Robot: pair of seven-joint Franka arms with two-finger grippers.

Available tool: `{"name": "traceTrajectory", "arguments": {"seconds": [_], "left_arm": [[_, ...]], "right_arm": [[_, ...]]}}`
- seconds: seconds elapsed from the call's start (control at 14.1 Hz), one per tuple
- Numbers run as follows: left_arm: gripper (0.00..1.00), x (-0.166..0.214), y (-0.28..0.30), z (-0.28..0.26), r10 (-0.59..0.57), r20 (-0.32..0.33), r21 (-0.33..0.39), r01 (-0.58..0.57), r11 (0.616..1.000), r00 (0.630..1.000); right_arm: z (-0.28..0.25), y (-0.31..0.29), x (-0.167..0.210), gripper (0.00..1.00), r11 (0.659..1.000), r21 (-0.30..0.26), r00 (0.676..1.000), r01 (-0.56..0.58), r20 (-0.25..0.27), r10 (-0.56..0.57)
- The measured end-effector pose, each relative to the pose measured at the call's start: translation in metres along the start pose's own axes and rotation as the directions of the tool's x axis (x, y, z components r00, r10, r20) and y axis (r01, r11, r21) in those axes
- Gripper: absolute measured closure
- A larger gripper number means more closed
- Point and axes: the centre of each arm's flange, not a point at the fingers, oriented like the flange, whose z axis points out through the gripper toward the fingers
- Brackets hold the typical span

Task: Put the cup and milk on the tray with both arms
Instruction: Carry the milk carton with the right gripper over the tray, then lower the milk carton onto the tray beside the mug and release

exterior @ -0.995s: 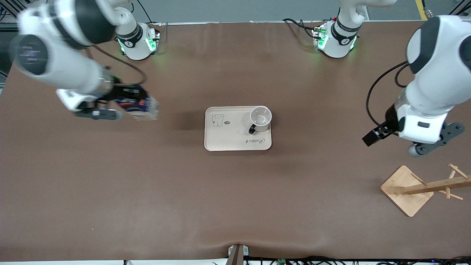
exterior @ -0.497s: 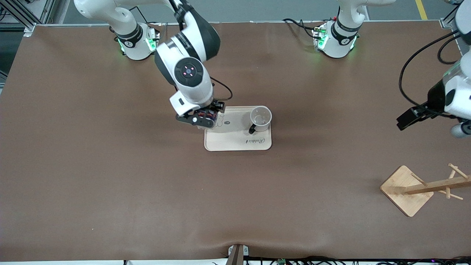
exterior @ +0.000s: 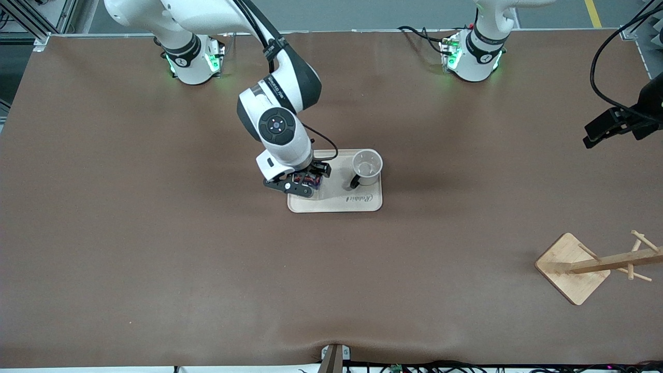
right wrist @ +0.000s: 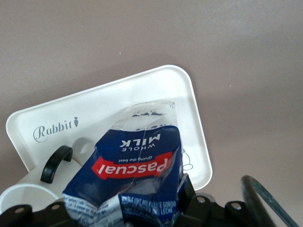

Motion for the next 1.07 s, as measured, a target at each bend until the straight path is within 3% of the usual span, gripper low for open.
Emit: {"name": "traceTrajectory", "arguments": {"seconds": [0.28, 0.5, 0.71, 0.92, 1.07], "left_arm": [[0.00, -0.028, -0.001, -0.001, 0.001, 0.023, -0.044, 0.000, 0.999, 1.000], [0.00, -0.041, 0.003, -0.001, 0.012, 0.027, -0.047, -0.011, 0.999, 1.000], [0.00, -0.044, 0.012, 0.002, 0.029, 0.034, -0.044, -0.027, 0.999, 0.999], [0.00, -0.046, 0.021, 0.004, 0.049, 0.035, -0.028, -0.048, 0.998, 0.998], [0.00, -0.048, 0.028, 0.004, 0.066, 0.033, -0.007, -0.066, 0.998, 0.997]], "right_arm": [[0.006, -0.004, -0.007, 0.30, 1.000, -0.012, 1.000, 0.011, 0.008, -0.011], [0.007, -0.003, -0.005, 0.03, 1.000, -0.015, 1.000, 0.008, 0.007, -0.008], [-0.001, -0.002, 0.000, 0.00, 1.000, -0.006, 1.000, 0.002, -0.004, -0.002], [-0.065, 0.006, 0.008, 0.00, 1.000, 0.010, 1.000, -0.013, -0.014, 0.013], [-0.132, 0.040, 0.022, 0.00, 0.998, -0.030, 0.998, -0.059, 0.018, 0.060]]}}
